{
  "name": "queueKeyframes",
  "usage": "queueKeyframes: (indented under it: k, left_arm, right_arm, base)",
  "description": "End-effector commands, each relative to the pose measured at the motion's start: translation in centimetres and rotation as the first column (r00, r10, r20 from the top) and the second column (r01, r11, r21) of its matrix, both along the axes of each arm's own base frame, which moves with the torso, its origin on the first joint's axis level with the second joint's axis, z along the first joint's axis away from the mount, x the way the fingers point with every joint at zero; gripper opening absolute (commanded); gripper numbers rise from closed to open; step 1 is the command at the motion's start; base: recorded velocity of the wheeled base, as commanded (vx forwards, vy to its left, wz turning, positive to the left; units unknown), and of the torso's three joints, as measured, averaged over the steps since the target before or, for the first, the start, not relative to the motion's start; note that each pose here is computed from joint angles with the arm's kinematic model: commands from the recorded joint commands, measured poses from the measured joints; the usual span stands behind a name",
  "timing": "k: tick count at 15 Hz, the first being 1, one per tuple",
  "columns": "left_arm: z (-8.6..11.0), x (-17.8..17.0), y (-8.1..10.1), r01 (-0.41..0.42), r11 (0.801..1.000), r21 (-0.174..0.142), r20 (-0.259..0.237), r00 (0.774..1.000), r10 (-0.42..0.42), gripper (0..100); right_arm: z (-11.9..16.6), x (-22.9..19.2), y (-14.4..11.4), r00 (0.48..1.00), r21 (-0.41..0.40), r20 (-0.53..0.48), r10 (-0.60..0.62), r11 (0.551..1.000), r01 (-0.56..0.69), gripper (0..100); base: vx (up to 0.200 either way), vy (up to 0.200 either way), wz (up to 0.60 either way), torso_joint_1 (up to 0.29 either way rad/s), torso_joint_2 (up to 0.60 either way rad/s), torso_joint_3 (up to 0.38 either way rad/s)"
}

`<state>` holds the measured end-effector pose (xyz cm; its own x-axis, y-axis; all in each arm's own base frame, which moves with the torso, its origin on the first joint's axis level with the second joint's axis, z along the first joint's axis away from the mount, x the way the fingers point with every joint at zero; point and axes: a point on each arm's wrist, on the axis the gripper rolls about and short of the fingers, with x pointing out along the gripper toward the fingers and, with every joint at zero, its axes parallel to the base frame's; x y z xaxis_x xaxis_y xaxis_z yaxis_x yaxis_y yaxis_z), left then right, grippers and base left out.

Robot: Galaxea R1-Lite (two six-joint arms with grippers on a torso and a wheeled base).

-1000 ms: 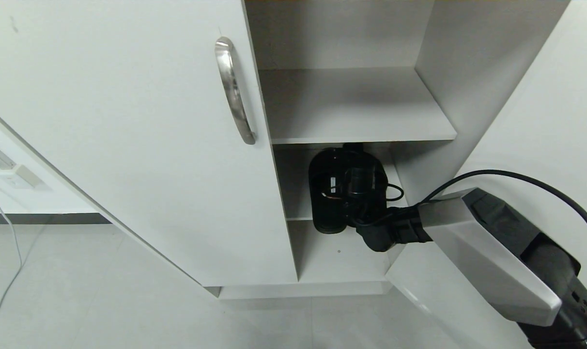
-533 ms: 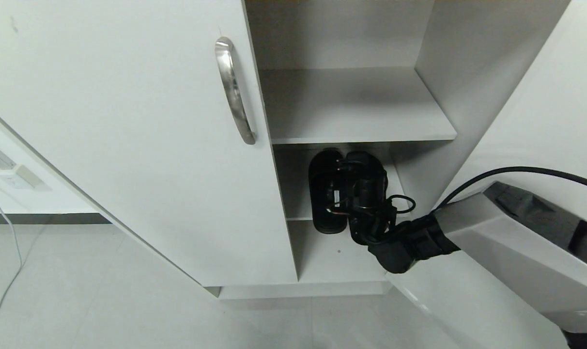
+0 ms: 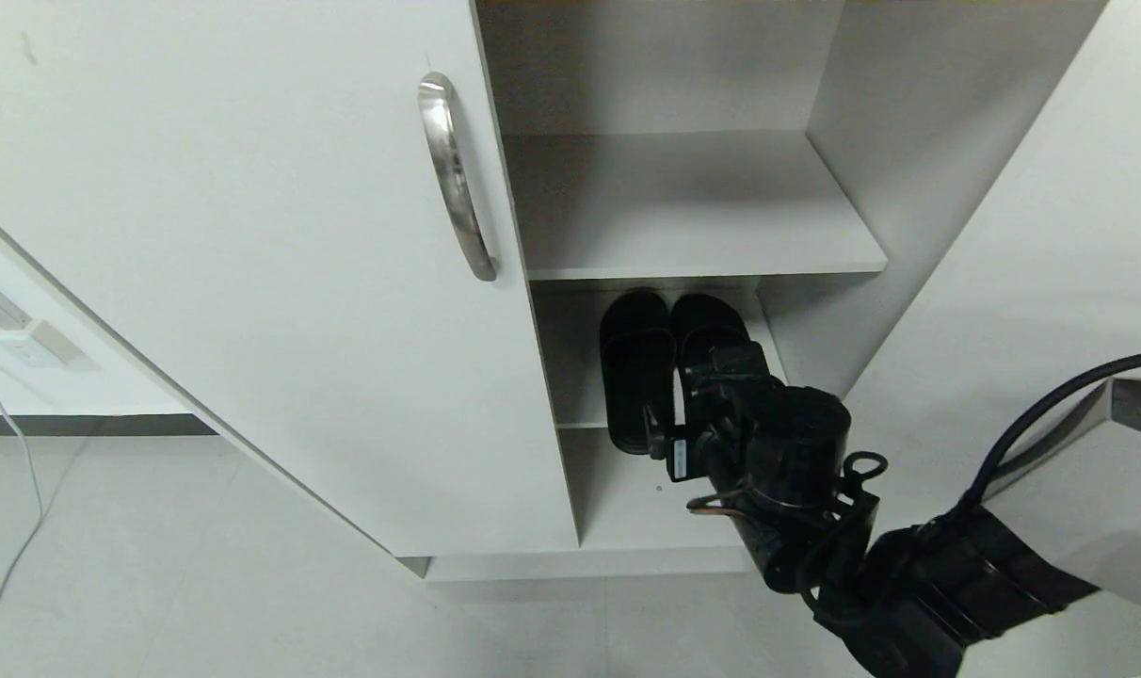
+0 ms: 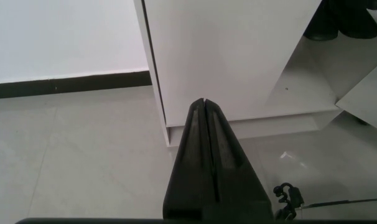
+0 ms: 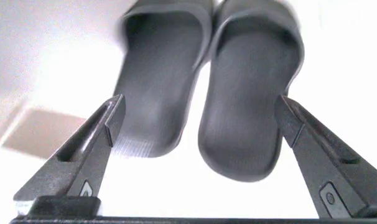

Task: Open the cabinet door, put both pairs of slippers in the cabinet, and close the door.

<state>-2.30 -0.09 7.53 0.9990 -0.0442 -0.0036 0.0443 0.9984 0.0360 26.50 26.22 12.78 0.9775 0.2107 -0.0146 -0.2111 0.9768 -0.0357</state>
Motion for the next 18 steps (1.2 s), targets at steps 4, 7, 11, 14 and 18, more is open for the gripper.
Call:
queueKeyframes:
  k: [4, 7, 11, 14, 18]
  left_arm:
    - [0.0, 0.01, 0.0, 0.0, 1.0, 0.001, -0.001, 1.0, 0.0, 0]
    - [0.0, 0.01, 0.0, 0.0, 1.0, 0.001, -0.001, 1.0, 0.0, 0]
    - [0.0, 0.01, 0.0, 0.0, 1.0, -0.001, -0.001, 1.0, 0.0, 0]
    - [0.0, 0.01, 0.0, 0.0, 1.0, -0.001, -0.001, 1.0, 0.0, 0]
    - [0.0, 0.01, 0.0, 0.0, 1.0, 0.001, -0.001, 1.0, 0.0, 0]
  right_arm:
    - [0.06, -3.29, -0.45, 0.996, 0.008, 0.008, 0.085, 0.996, -0.085, 100]
    - [-0.19, -3.37, -0.31, 0.996, 0.003, 0.002, 0.088, 0.996, -0.088, 100]
    - [-0.4, -3.44, -0.23, 0.996, -0.002, -0.002, 0.091, 0.996, -0.091, 100]
    - [-0.45, -3.5, -0.29, 0.996, -0.004, -0.004, 0.091, 0.996, -0.091, 100]
    - [-0.46, -3.53, -0.33, 0.996, -0.003, -0.002, 0.091, 0.996, -0.091, 100]
  base:
    - [0.0, 0.0, 0.0, 0.0, 0.0, 0.0]
    - [-0.2, 0.0, 0.0, 0.004, 0.0, 0.002]
    - [-0.15, 0.0, 0.0, -0.001, 0.0, 0.004]
    - [0.0, 0.0, 0.0, 0.0, 0.0, 0.0]
    - [0.0, 0.0, 0.0, 0.0, 0.0, 0.0]
